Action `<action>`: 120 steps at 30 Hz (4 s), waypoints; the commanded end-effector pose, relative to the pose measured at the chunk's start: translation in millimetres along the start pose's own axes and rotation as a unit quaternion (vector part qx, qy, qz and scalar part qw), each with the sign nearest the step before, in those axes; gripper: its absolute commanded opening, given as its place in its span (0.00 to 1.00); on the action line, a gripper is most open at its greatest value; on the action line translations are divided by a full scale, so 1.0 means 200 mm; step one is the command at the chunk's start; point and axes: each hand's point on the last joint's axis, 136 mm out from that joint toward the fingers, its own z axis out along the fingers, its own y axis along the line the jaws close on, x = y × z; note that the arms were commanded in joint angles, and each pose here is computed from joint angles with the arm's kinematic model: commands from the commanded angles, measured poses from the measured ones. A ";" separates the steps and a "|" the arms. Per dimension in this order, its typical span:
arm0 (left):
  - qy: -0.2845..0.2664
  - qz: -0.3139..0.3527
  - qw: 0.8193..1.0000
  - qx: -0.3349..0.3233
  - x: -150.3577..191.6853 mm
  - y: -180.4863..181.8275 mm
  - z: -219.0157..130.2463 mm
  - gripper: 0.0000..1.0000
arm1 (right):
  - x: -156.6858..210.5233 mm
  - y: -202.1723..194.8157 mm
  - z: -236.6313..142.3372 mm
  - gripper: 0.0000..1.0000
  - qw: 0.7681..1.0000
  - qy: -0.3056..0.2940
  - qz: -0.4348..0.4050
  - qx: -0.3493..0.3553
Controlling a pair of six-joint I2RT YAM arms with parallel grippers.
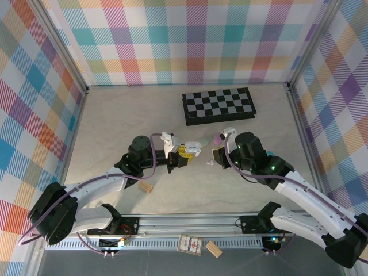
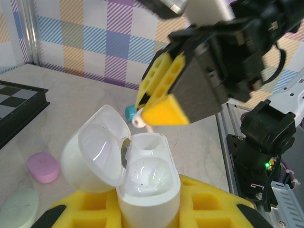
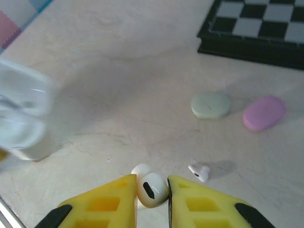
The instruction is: Insert the wireless bluetooth earbuds into the charging case
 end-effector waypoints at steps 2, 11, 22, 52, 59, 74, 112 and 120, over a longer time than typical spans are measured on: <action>-0.021 0.011 1.000 0.006 -0.10 -0.01 0.01 0.03 | -0.18 0.10 -0.09 0.24 0.996 -0.061 -0.060 -0.017; -0.021 0.012 0.999 0.024 -0.10 -0.04 0.02 0.03 | -0.31 0.29 -0.07 0.23 0.986 -0.097 -0.123 -0.053; -0.026 0.017 0.999 0.022 -0.12 -0.05 -0.01 0.03 | -0.29 0.32 -0.01 0.22 0.985 -0.081 -0.142 -0.061; -0.039 0.022 0.999 0.025 -0.17 -0.08 -0.04 0.03 | -0.18 0.36 -0.08 0.34 0.983 -0.058 -0.140 -0.102; -0.039 0.030 0.999 0.017 -0.15 -0.07 -0.06 0.03 | -0.29 0.17 -0.16 0.46 0.989 -0.136 -0.035 -0.053; -0.029 0.033 0.999 0.004 -0.11 -0.10 -0.15 0.03 | 0.22 -0.39 0.41 0.59 0.955 0.085 0.283 0.027; -0.029 0.047 0.998 -0.004 -0.12 -0.13 -0.19 0.03 | 0.76 -0.39 0.52 0.36 0.919 0.312 0.200 0.137; -0.031 0.046 0.998 0.003 -0.13 -0.14 -0.19 0.03 | 0.79 -0.45 0.45 0.35 0.911 0.308 0.208 0.180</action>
